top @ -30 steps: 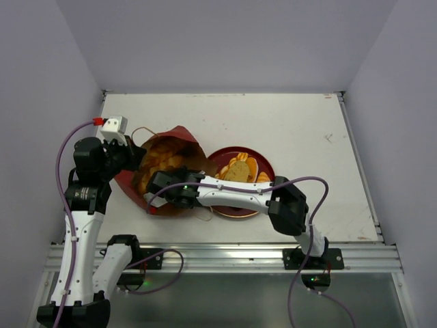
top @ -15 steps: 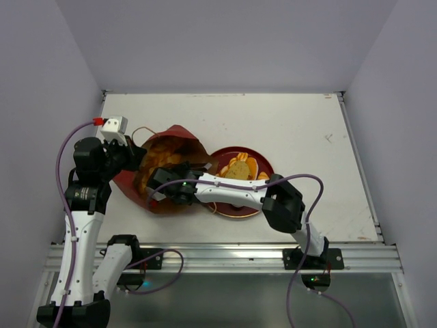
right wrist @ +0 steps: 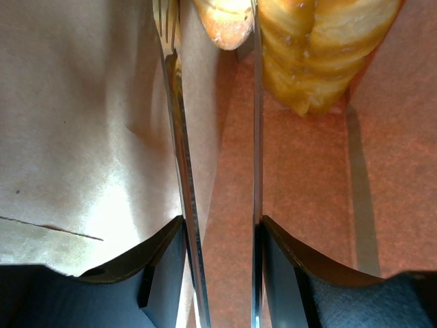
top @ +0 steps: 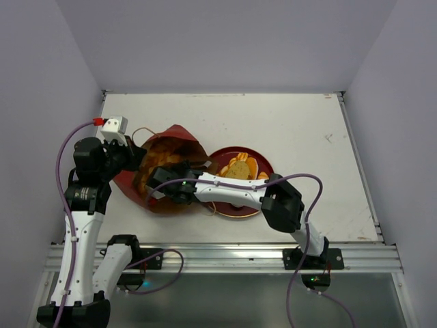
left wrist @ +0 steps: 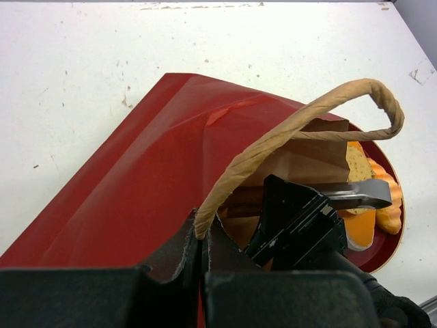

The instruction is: Take the fake bread out of the paper bag

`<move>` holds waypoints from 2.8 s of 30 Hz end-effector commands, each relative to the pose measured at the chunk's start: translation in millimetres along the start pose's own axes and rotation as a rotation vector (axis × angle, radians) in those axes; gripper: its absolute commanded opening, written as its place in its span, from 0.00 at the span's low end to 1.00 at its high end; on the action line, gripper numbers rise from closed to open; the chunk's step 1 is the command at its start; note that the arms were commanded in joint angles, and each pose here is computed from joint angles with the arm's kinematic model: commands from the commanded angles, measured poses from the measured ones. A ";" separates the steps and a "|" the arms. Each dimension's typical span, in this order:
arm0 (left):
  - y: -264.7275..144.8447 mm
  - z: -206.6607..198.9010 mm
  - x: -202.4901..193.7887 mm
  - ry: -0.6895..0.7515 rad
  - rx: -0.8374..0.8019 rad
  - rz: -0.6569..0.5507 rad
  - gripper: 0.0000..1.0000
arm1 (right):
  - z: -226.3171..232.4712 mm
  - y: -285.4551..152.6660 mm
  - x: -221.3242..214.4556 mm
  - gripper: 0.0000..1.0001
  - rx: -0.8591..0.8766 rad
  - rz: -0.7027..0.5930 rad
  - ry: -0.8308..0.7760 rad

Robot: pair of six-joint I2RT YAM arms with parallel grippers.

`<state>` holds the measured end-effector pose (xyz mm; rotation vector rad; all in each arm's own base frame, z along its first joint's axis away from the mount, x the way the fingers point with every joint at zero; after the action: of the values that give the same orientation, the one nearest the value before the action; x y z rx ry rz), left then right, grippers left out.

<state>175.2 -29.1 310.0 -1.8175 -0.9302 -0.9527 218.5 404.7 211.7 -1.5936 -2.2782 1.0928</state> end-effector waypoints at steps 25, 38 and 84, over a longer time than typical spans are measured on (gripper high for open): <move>-0.2 -0.9 1.5 0.002 -0.021 -0.026 0.00 | -31.7 -28.3 -31.3 0.50 -0.149 0.040 0.175; -2.5 -2.4 4.1 0.004 -0.022 -0.031 0.00 | -13.9 -15.3 -27.0 0.50 -0.097 0.059 0.120; -4.2 -4.3 1.2 0.007 -0.047 -0.024 0.00 | -6.7 10.0 3.9 0.10 -0.057 0.018 0.096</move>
<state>173.5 -30.4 306.4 -1.8381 -0.9138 -0.9519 228.7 407.5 194.5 -1.6736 -2.2468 1.0278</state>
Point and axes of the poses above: each gripper's point midway between its finger pads, its own y axis out along the fingers, its own z axis along the line the jaws close on, x = y × z, the point moved 10 cm from there along -y, back along the fingers, and after that the axes turned 6 degrees about -y, right-handed, at the moved point
